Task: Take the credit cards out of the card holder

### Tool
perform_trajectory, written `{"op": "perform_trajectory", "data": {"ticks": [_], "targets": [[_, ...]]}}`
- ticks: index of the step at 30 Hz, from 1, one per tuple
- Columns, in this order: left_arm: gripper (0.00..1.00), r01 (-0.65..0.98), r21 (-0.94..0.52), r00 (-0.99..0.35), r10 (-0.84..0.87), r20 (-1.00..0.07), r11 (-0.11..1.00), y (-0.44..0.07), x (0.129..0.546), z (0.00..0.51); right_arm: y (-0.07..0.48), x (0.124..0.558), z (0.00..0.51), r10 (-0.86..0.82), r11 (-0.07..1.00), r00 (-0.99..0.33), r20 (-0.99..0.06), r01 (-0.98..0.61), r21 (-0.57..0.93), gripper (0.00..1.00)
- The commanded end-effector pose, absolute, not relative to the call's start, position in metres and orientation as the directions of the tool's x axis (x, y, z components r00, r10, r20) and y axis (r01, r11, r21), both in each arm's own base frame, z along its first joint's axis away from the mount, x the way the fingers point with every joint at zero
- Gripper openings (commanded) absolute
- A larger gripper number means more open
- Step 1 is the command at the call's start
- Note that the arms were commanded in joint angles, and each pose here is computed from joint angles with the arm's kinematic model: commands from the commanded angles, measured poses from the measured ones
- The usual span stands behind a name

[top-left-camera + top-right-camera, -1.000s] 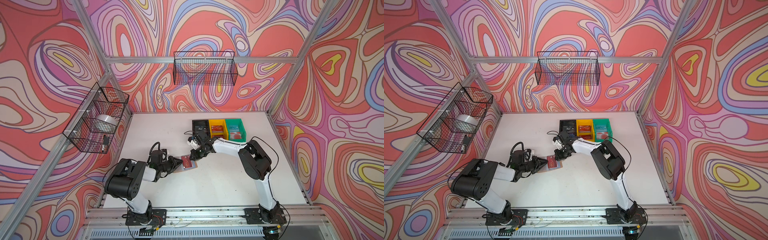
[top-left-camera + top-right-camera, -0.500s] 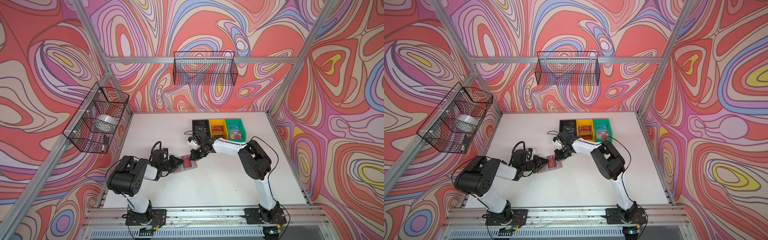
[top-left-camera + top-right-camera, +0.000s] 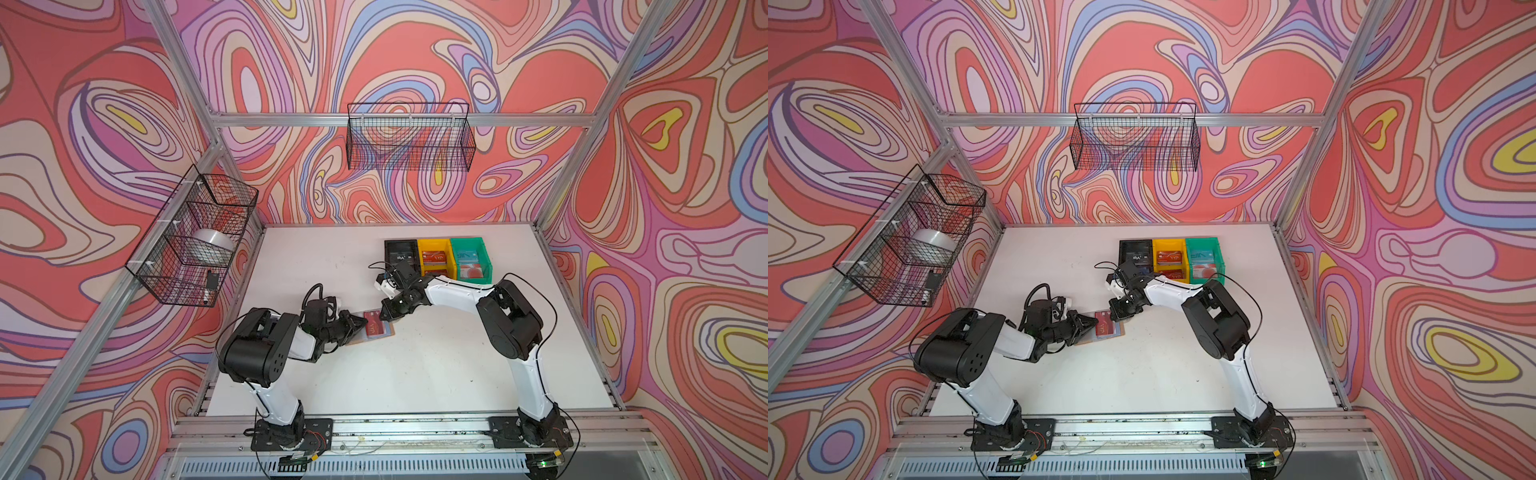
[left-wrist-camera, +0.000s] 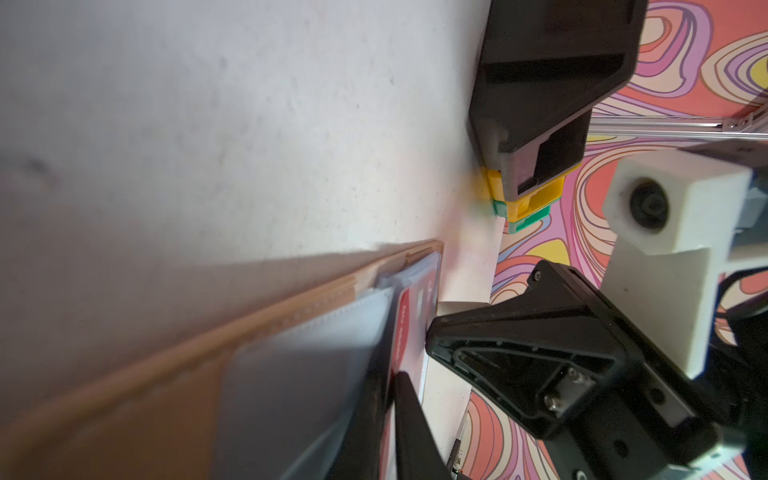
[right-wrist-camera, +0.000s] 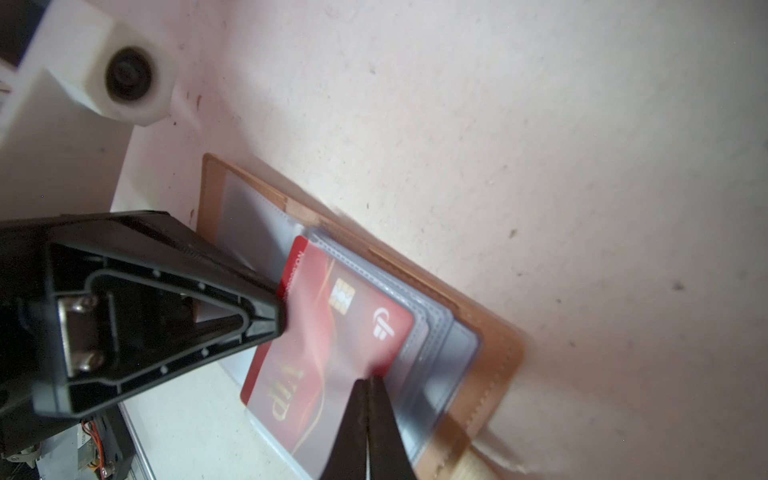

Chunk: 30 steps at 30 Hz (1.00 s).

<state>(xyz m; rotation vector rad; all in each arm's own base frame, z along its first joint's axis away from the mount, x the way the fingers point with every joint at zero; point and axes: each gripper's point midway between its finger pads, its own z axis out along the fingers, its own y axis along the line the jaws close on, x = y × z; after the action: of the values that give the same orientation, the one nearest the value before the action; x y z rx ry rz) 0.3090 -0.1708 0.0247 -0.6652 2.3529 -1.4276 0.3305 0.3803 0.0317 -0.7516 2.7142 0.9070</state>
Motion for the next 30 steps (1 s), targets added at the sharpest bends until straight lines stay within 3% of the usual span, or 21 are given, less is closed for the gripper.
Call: {"op": "perform_trajectory", "data": {"ticks": [1, 30], "targets": [[0.15, -0.242, -0.88, -0.844, -0.536, -0.016, 0.408, -0.17, 0.301, 0.018, 0.376, 0.322, 0.013, -0.429, 0.7, -0.862, -0.268, -0.506, 0.504, 0.06], [0.16, -0.258, -0.882, -0.816, -0.577, -0.019, 0.395, -0.16, 0.297, 0.019, 0.373, 0.318, 0.009, -0.428, 0.705, -0.866, -0.258, -0.499, 0.504, 0.06]]}}
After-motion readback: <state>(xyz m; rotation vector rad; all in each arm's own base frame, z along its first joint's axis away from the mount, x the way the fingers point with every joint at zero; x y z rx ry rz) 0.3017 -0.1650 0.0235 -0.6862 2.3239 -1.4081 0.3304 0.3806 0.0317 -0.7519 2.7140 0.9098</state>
